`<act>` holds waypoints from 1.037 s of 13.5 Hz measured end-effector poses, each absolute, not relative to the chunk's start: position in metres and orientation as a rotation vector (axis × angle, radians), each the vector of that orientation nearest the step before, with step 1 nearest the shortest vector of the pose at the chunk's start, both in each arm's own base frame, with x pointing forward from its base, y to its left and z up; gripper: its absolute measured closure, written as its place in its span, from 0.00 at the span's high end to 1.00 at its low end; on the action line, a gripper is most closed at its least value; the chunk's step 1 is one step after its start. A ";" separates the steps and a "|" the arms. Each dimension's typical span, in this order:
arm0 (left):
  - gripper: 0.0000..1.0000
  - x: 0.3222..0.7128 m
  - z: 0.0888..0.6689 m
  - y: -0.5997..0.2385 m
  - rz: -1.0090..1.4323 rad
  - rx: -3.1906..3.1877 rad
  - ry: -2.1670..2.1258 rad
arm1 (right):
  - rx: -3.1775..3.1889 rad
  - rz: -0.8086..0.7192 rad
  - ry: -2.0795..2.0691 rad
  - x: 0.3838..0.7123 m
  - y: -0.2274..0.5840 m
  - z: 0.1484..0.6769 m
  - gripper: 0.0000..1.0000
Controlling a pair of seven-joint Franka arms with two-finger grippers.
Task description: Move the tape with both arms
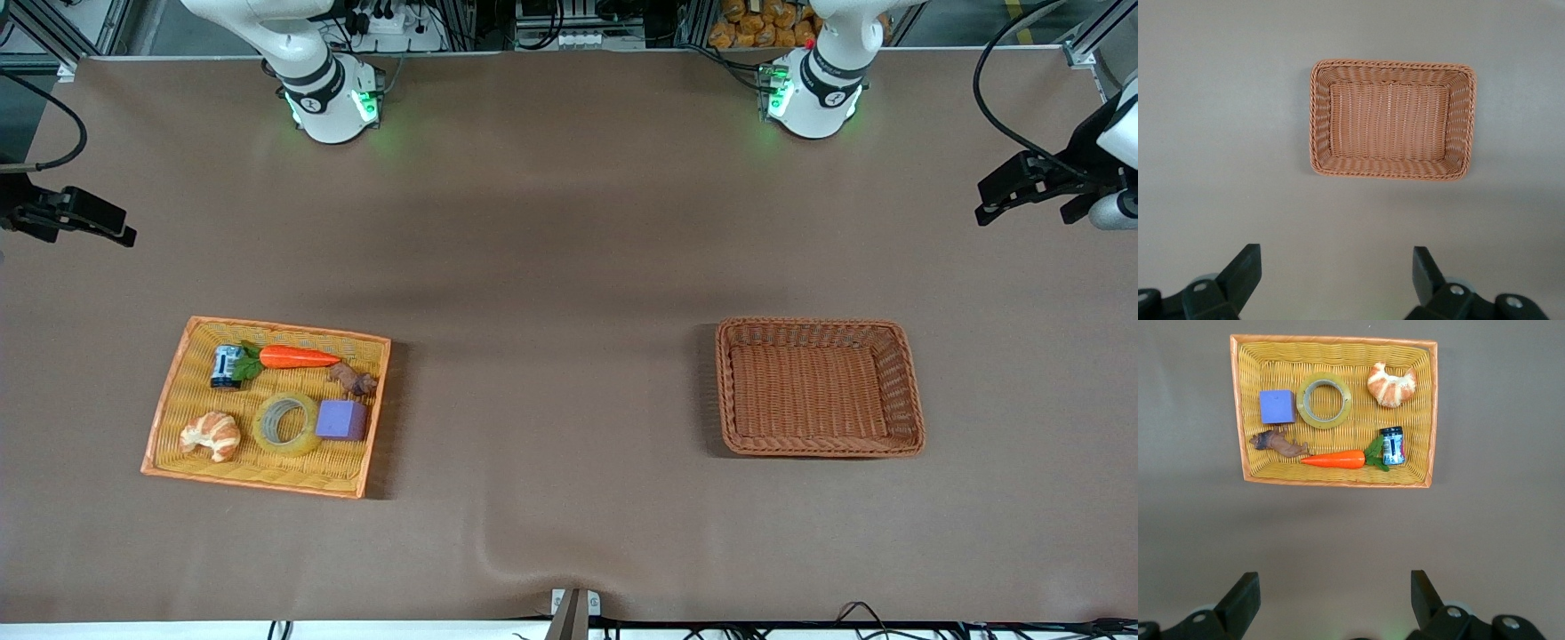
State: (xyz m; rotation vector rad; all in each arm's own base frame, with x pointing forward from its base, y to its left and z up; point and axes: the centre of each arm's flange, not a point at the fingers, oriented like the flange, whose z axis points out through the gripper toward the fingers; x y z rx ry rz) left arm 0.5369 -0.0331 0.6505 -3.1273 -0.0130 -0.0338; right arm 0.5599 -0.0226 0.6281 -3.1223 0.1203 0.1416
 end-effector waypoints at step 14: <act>1.00 0.540 0.644 -0.032 -0.007 -3.130 -0.013 | -3.073 0.500 0.189 0.574 -0.044 0.477 1.00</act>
